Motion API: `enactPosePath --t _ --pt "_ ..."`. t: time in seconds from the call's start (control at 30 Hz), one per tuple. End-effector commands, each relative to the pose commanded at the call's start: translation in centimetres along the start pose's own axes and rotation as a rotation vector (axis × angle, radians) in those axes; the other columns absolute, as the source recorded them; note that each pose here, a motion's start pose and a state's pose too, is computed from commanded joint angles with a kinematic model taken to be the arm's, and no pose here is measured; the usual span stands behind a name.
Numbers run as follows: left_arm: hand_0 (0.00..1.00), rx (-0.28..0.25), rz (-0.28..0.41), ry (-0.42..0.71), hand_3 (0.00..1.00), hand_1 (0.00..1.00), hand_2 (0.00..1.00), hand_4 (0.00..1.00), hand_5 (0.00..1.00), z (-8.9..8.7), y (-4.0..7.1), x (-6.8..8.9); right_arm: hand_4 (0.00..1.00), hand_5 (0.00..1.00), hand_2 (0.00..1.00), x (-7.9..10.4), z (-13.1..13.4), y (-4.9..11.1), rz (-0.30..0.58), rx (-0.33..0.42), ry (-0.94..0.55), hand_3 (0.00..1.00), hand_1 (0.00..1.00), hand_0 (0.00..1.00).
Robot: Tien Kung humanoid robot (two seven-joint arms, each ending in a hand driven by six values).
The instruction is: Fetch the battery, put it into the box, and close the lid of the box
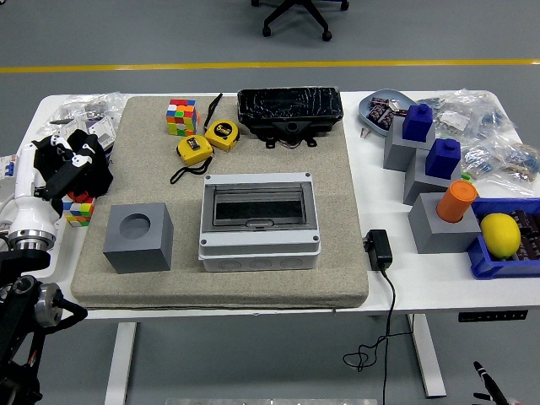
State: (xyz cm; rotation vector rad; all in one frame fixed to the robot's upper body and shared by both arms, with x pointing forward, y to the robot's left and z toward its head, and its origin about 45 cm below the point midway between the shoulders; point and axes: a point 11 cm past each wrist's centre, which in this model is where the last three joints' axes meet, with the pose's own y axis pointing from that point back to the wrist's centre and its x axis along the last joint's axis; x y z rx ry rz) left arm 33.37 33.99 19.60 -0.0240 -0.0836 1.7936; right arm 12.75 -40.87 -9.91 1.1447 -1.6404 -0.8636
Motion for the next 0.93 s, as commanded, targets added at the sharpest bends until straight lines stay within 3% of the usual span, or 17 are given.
enactPosePath --t 0.73,0.77,0.93 --pt "0.267 0.006 -0.002 -0.041 0.109 0.181 0.118 0.567 0.331 -0.14 -0.03 0.05 0.998 0.998 0.728 -0.11 0.1 0.01 0.001 -0.003 -0.002 0.775 0.774 0.941" --pt "0.283 0.002 -0.002 -0.043 0.152 0.22 0.158 0.642 0.409 -0.07 -0.05 0.05 0.998 0.998 0.728 -0.13 0.12 0.01 0.0 -0.004 -0.002 0.775 0.776 0.941" --pt "0.283 -0.011 -0.015 -0.039 0.152 0.22 0.158 0.642 0.409 -0.06 -0.1 0.24 0.998 0.998 0.728 -0.25 -0.04 0.01 -0.002 0.001 -0.006 0.775 0.776 0.941"
